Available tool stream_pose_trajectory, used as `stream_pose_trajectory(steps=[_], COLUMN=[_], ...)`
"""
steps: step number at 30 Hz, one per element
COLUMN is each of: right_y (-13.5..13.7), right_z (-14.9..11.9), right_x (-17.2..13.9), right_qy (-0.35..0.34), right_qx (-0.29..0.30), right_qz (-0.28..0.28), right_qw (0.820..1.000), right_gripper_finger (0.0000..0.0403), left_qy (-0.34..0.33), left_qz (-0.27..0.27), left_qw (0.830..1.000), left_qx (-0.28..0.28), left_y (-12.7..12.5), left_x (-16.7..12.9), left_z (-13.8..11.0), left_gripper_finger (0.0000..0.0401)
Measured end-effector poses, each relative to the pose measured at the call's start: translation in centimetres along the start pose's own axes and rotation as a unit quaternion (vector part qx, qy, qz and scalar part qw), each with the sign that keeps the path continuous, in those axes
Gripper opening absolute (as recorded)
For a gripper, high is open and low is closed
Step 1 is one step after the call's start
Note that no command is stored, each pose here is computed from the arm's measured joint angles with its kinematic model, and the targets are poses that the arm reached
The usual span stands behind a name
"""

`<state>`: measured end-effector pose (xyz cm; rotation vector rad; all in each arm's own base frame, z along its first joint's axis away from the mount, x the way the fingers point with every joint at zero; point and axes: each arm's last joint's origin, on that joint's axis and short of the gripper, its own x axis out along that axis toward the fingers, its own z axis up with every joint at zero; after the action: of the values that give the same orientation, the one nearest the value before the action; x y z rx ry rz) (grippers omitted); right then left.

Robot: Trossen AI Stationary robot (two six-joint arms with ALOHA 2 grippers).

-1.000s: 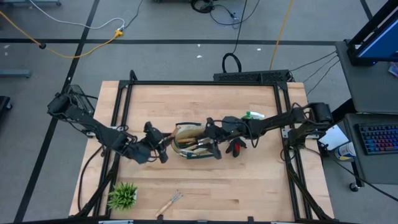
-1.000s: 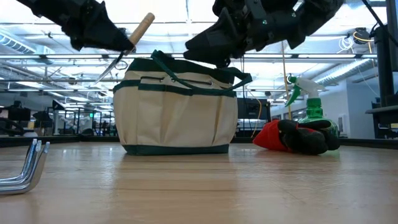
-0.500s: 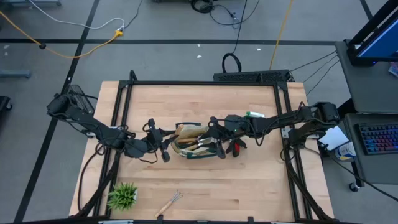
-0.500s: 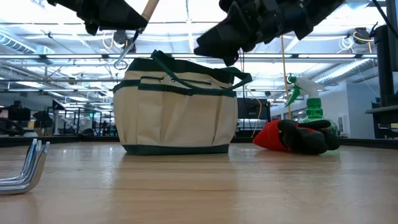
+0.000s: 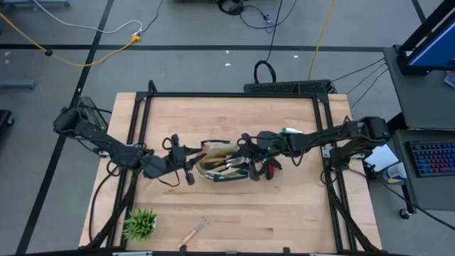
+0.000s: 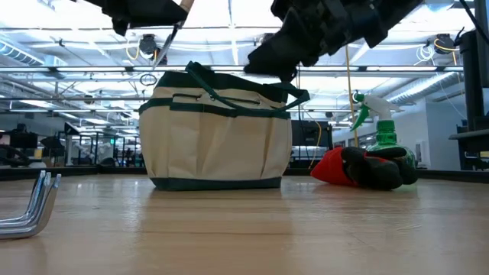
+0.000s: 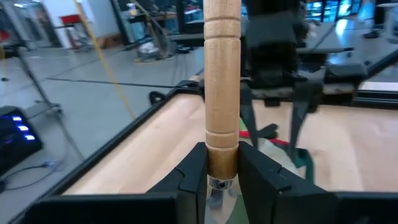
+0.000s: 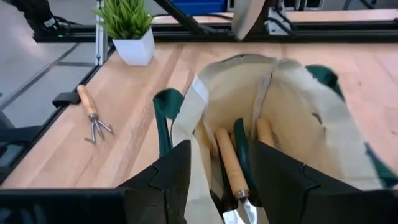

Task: Pick & Place Garden tools in Gardening bag
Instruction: Put the brown trowel into the green gardening bag

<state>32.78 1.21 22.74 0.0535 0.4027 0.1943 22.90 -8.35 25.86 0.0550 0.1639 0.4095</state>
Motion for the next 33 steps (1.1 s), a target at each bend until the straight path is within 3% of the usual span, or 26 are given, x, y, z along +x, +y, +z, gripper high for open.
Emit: stream_pose_trajectory(steps=[5,18,33], right_y=[0.1,0.6,0.7], right_z=[0.3,1.9,1.7], right_x=[-0.9,-4.2,-4.8], right_qy=[0.01,0.006,0.025], right_qx=[0.002,-0.005,-0.001], right_qz=[-0.001,-0.004,-0.004], right_qw=[1.0,1.0,1.0], right_gripper_finger=[0.0155,0.0155,0.0155], left_qy=[0.005,0.013,0.056], left_qz=[-0.034,-0.022,-0.038], left_qw=[0.999,0.999,0.998], left_qx=[-0.011,-0.025,-0.016], left_y=[0.7,2.4,1.4], left_x=[0.9,2.6,4.8], left_z=[0.1,0.0,-2.3], left_gripper_finger=[0.0072,0.0072,0.0072])
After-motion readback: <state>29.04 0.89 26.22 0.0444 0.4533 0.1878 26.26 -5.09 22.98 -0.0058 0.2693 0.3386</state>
